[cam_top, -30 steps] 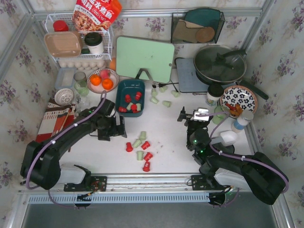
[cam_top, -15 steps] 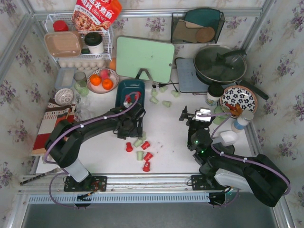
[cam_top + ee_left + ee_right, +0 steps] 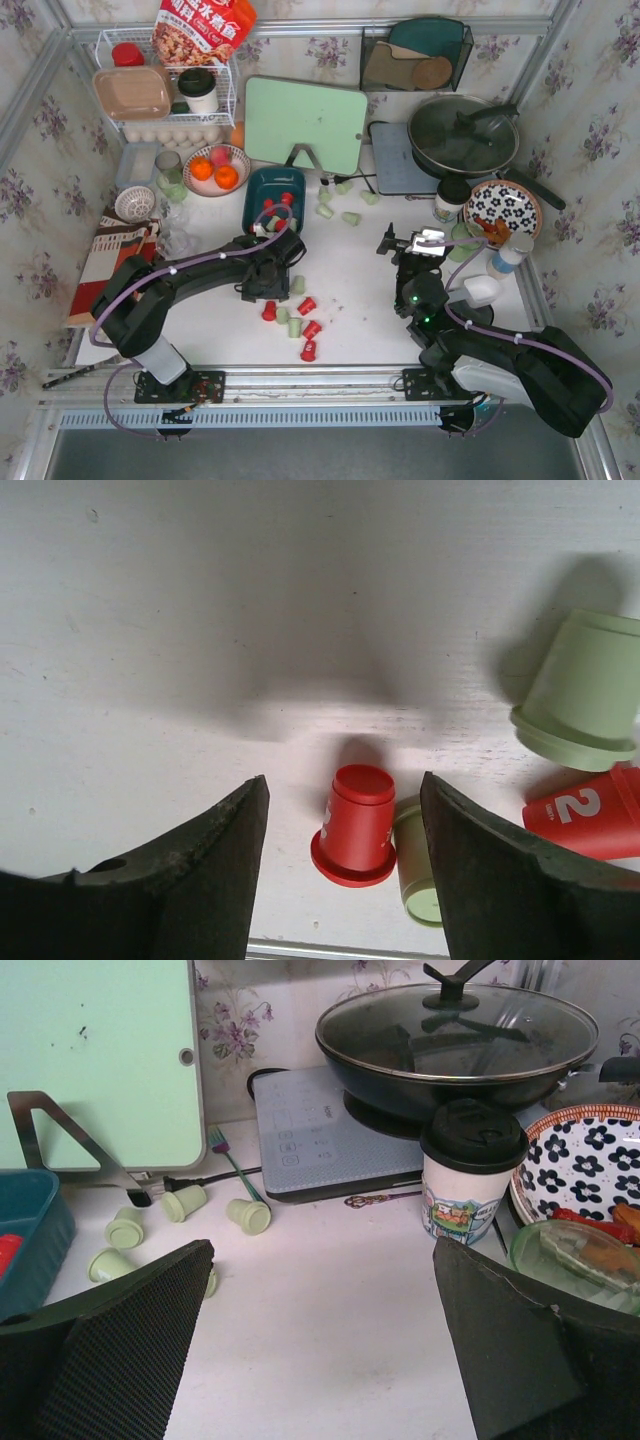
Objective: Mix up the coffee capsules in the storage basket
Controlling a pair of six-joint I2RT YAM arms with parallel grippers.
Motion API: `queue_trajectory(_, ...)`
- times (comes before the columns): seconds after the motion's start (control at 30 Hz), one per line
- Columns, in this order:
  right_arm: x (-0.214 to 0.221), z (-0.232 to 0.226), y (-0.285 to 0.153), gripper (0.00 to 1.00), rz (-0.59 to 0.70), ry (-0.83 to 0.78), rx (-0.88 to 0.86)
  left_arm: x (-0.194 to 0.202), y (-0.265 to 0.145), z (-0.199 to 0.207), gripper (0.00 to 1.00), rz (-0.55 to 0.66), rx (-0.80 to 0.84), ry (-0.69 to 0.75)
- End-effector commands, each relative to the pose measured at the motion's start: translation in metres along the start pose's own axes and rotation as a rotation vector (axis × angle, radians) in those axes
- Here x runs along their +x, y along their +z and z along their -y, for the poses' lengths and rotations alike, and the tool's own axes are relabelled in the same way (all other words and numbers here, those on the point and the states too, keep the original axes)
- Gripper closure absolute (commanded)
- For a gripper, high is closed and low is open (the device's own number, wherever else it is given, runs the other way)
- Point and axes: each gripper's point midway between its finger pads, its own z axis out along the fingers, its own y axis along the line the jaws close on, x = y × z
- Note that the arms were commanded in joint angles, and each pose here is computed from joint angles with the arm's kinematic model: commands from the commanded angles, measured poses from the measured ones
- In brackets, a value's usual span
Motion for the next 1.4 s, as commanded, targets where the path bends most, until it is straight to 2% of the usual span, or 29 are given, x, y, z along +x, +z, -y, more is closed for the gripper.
queue_trajectory(0.0,-0.004,-0.002,0.001,0.00,0.011,0.018,-0.001,-0.004,-0.001,-0.004,0.34,0.023,-0.021,-0.019)
queue_trajectory(0.2,-0.001,-0.003,0.002,0.00,0.004,0.010,-0.005,-0.005,-0.015,-0.001,0.32,0.051,0.034,-0.051)
queue_trajectory(0.43,-0.001,-0.004,0.002,0.00,0.004,0.012,-0.007,0.006,-0.006,0.006,0.35,0.001,0.064,-0.056)
queue_trajectory(0.73,0.000,-0.004,0.002,0.00,0.002,0.007,-0.007,0.017,0.010,0.008,0.44,-0.045,0.055,-0.048)
queue_trajectory(0.93,0.000,-0.004,0.002,0.00,0.001,0.007,-0.007,0.018,0.017,0.005,0.63,-0.044,0.032,-0.036)
queue_trajectory(1.13,0.001,-0.004,0.002,0.00,-0.002,0.004,-0.009,-0.005,-0.003,0.002,0.66,0.047,0.023,-0.016)
queue_trajectory(1.23,0.003,-0.005,0.002,0.00,-0.006,0.001,-0.011,-0.031,-0.024,0.003,0.66,0.132,0.035,0.000)
queue_trajectory(1.37,0.005,-0.006,0.003,0.00,-0.011,-0.003,-0.012,-0.085,-0.057,0.004,0.65,0.276,0.083,0.007)
